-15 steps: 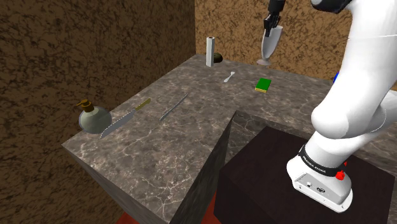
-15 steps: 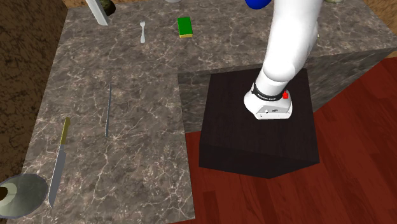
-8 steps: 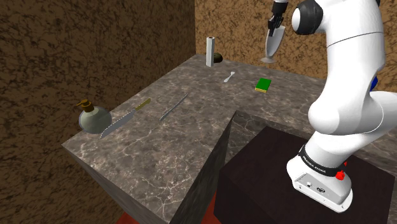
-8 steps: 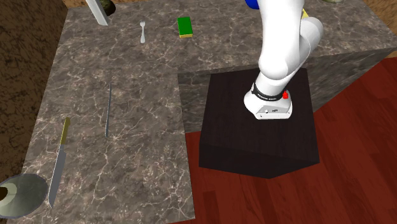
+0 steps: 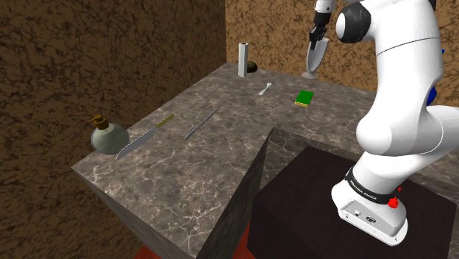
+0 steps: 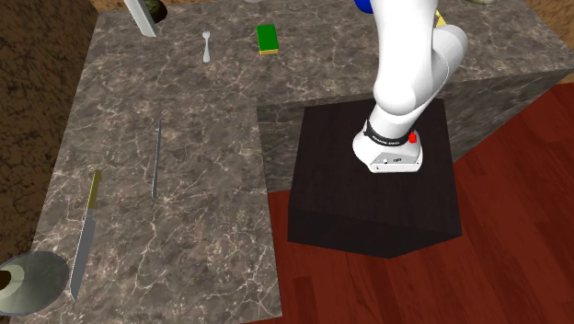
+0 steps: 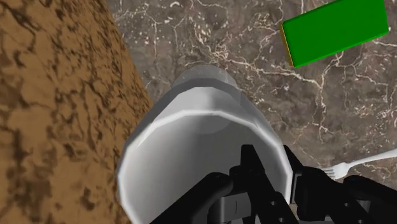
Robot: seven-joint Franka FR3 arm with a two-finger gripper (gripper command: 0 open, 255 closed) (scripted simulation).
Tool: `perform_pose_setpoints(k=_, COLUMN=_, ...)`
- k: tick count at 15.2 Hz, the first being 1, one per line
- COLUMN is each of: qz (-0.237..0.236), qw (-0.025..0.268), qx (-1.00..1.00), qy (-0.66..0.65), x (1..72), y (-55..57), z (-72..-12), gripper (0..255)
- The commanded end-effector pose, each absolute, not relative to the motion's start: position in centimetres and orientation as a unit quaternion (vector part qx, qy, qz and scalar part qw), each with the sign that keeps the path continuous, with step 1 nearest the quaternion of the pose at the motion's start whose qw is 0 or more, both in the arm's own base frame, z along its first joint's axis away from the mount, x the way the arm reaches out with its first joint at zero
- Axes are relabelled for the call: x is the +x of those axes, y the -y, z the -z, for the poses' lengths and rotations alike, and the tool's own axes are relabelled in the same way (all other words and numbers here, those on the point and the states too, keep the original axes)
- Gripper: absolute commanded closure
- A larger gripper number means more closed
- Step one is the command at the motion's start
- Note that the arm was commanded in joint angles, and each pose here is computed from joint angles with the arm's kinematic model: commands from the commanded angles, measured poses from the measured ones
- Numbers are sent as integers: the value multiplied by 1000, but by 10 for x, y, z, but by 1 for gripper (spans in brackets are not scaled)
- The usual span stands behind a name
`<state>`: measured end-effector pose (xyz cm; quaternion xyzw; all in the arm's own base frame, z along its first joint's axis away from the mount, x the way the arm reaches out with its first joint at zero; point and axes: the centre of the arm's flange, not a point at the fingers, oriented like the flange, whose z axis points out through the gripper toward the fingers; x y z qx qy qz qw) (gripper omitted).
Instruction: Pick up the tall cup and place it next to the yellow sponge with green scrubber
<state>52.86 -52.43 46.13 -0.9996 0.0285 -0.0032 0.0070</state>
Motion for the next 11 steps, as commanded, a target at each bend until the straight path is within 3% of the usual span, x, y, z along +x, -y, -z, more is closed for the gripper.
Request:
perform_pose_setpoints(k=1, qz=4, qw=6, qx=-1000, qy=-29, x=529, y=524, z=-451, gripper=255)
perform_pose_setpoints(k=11, qz=4, qw=6, qx=-1000, qy=-29, x=529, y=524, z=-416, gripper=255)
